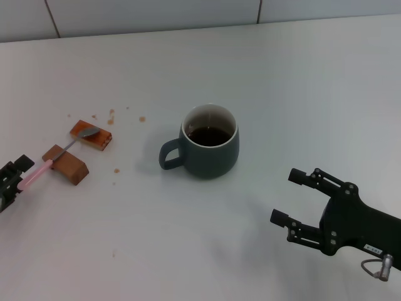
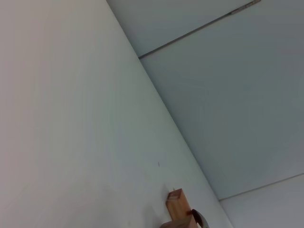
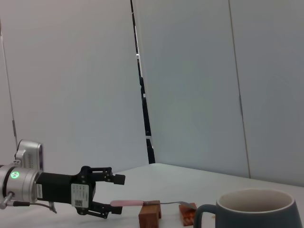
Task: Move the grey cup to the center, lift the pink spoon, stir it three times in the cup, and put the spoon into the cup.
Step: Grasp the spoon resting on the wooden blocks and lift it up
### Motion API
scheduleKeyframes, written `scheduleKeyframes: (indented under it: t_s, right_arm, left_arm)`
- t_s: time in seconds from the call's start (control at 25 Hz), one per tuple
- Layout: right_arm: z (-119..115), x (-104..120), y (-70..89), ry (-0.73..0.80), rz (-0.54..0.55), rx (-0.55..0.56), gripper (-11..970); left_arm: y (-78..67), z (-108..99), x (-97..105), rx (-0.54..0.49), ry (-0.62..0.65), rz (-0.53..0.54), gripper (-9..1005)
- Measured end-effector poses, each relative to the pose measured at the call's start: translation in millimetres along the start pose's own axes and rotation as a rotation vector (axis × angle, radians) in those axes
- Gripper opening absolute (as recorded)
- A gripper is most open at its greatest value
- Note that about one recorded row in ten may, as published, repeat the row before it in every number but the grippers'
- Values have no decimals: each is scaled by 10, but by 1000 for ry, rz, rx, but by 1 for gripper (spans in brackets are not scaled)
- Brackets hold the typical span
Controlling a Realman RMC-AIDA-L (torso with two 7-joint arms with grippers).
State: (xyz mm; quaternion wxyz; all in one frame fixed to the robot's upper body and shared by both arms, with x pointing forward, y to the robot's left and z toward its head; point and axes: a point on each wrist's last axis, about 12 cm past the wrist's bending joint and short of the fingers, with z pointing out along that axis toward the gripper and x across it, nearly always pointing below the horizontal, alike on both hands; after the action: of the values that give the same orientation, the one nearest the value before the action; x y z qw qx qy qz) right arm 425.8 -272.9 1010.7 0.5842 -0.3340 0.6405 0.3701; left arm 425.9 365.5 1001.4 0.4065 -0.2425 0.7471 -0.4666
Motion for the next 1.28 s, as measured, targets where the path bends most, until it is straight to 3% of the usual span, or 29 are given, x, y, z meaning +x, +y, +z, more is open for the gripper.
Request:
scheduleKeyframes:
  t_s: [1.28]
  right_arm:
    - [-10,-2,1,-1,-4,0,824]
  left_arm:
    - [-20,164,55,-3,25,-30,796]
